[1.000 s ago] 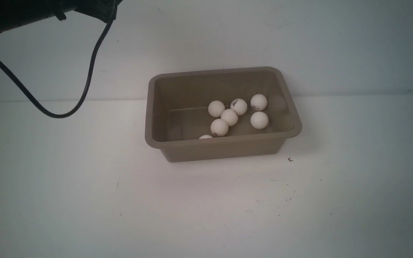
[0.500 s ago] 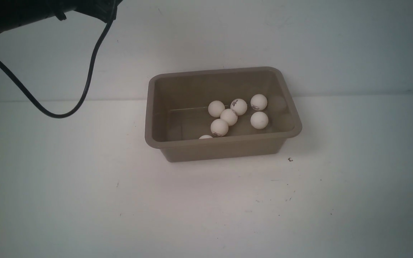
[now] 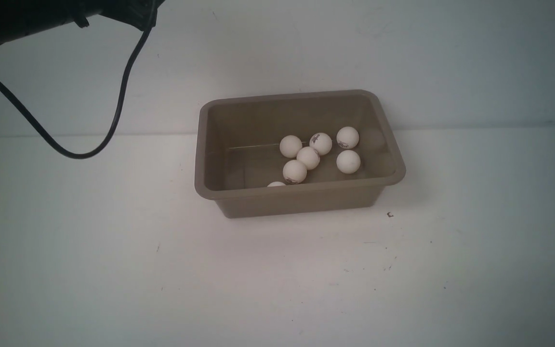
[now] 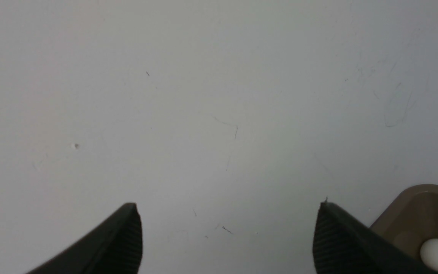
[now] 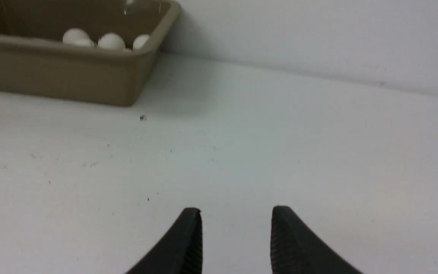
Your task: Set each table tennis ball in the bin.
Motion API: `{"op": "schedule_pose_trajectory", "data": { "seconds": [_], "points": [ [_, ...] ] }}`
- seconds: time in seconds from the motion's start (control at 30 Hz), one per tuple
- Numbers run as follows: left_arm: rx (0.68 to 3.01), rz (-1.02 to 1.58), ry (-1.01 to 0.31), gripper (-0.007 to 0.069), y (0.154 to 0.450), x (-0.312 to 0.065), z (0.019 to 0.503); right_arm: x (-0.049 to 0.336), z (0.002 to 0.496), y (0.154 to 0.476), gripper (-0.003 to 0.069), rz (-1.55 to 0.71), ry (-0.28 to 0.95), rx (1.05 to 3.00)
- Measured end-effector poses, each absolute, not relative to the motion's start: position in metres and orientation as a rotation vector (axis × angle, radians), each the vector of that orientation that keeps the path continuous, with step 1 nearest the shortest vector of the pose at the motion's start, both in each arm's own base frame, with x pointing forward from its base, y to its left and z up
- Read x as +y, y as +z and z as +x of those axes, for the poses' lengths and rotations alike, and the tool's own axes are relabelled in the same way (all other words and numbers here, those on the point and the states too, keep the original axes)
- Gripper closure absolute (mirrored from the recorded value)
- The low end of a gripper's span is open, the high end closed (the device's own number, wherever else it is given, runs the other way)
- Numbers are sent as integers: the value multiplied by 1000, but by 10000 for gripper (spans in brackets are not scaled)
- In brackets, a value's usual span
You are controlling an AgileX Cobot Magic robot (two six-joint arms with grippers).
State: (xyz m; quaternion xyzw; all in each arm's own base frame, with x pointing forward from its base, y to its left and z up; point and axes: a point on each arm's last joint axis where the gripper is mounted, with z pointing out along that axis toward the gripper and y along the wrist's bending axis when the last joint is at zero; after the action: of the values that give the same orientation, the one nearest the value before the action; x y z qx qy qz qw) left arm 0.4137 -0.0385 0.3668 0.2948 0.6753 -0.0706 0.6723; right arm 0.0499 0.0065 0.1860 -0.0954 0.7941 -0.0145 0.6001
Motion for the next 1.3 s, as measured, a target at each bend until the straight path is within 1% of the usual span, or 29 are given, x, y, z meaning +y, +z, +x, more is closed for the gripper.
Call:
{"op": "schedule_pose_trajectory", "data": {
  "seconds": [0.07,0.2,0.43,0.57,0.7,0.87,1.3],
  "points": [
    [1522,662,-161,83,367,-38,414,6,51,180,416,-224,-34,1856],
    [1527,651,-172,83,367,-38,414,7,51,179,416,-227,-23,1844],
    [1526,650,-184,83,367,-39,413,11,53,180,416,-146,83,1790],
    [1502,683,-231,83,368,-43,411,12,53,180,416,-120,120,1787],
    [1484,705,-294,83,369,-48,408,12,53,180,416,-118,123,1787],
    [1478,713,-310,83,369,-49,407,12,53,180,416,-117,124,1787],
    [1496,685,-268,83,370,-45,408,12,53,180,416,-117,124,1787]
  ]
}}
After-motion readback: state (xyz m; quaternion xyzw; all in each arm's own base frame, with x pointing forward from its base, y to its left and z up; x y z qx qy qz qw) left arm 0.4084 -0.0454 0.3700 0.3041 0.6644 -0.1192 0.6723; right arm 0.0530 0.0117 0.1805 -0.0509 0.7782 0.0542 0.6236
